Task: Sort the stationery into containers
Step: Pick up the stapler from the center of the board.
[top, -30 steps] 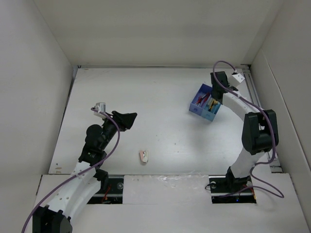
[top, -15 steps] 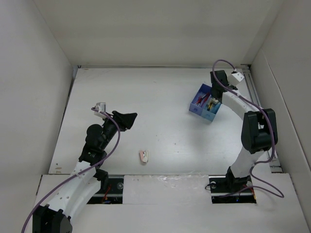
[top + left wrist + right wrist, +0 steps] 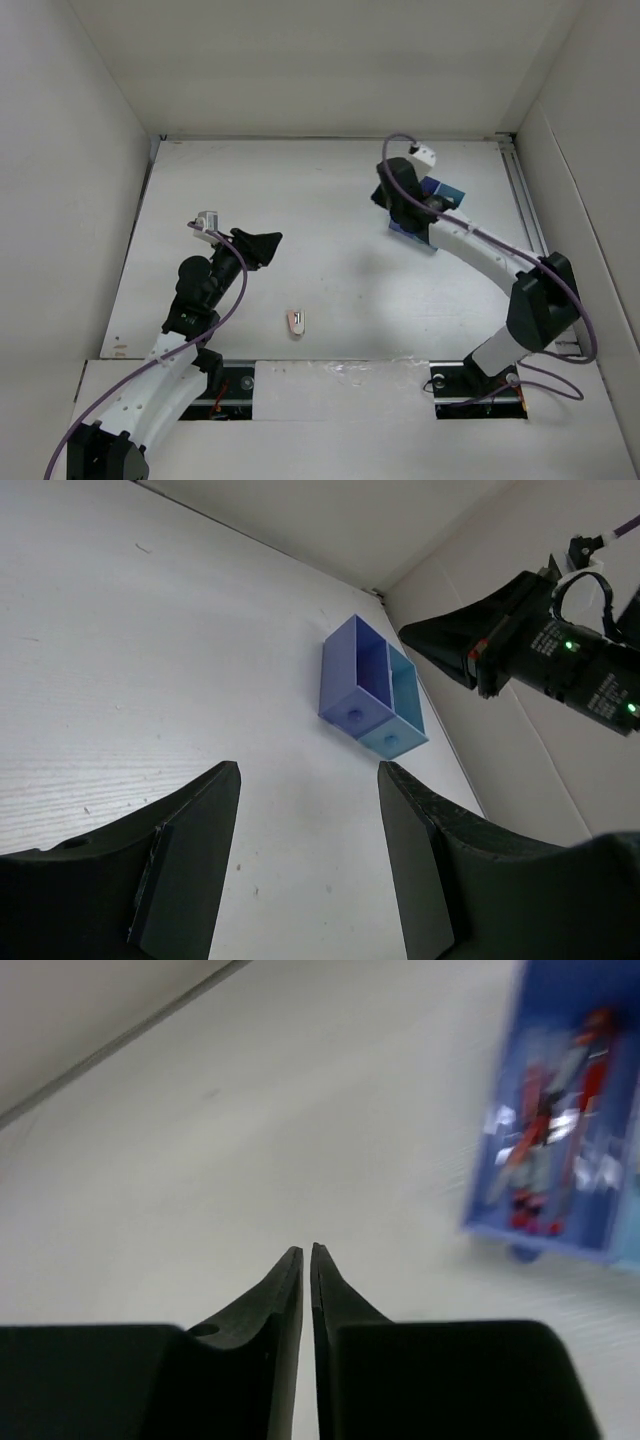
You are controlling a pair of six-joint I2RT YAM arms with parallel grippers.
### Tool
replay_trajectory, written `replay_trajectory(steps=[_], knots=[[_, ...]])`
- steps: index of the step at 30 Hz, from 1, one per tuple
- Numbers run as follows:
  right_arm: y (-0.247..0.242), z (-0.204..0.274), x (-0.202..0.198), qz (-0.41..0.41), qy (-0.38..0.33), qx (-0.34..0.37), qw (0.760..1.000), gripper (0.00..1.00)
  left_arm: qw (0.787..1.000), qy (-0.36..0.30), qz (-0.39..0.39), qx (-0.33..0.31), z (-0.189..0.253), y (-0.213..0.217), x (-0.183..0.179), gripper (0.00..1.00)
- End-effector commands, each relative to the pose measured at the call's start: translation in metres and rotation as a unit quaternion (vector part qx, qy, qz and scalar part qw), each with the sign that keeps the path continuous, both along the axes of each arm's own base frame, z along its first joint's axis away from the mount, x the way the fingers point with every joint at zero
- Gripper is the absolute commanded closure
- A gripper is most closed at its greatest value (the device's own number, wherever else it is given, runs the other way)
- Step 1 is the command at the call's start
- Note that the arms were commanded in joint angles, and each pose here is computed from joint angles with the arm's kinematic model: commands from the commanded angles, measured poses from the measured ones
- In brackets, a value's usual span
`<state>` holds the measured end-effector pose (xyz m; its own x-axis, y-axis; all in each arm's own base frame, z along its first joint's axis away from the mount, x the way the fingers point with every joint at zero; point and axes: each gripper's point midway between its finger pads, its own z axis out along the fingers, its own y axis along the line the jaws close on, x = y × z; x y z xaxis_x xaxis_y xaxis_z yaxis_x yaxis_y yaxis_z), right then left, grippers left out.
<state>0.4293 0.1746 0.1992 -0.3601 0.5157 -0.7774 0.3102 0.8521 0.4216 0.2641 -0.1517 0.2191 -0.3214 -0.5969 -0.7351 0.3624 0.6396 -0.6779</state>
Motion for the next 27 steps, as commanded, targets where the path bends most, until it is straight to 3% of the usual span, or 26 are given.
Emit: replay_trajectory(steps=[1,3,6,7,11,13,19,27], knots=[[0.063,0.01,-0.033,0.104,-0.016,0.002,0.994,0.88,1.0,-0.023,0.008,-0.01,0.011,0.002,0.001,0.46],[0.107,0.003,-0.066,0.177,-0.007,-0.008,0.984,0.88,1.0,-0.016,0.013,-0.008,0.007,0.003,0.002,0.46],[0.148,-0.015,-0.114,0.262,0.02,-0.023,0.965,0.76,1.0,-0.026,0.013,-0.011,0.013,0.004,-0.001,0.46],[0.158,-0.02,-0.126,0.279,0.029,-0.015,0.96,0.63,0.999,-0.031,0.013,-0.013,0.016,0.005,-0.002,0.46],[0.195,-0.048,-0.183,0.359,0.076,-0.002,0.93,0.35,0.999,-0.031,0.013,-0.013,0.016,0.005,-0.002,0.46],[0.212,-0.062,-0.209,0.382,0.096,-0.007,0.919,0.29,0.999,-0.031,0.017,-0.013,0.016,0.006,-0.001,0.46],[0.245,-0.084,-0.268,0.429,0.123,-0.033,0.894,0.14,0.998,-0.032,0.044,-0.02,0.018,0.016,-0.002,0.46],[0.248,-0.129,-0.273,0.379,0.137,-0.094,0.91,0.1,0.985,-0.03,0.16,-0.055,0.027,0.061,-0.01,0.46]])
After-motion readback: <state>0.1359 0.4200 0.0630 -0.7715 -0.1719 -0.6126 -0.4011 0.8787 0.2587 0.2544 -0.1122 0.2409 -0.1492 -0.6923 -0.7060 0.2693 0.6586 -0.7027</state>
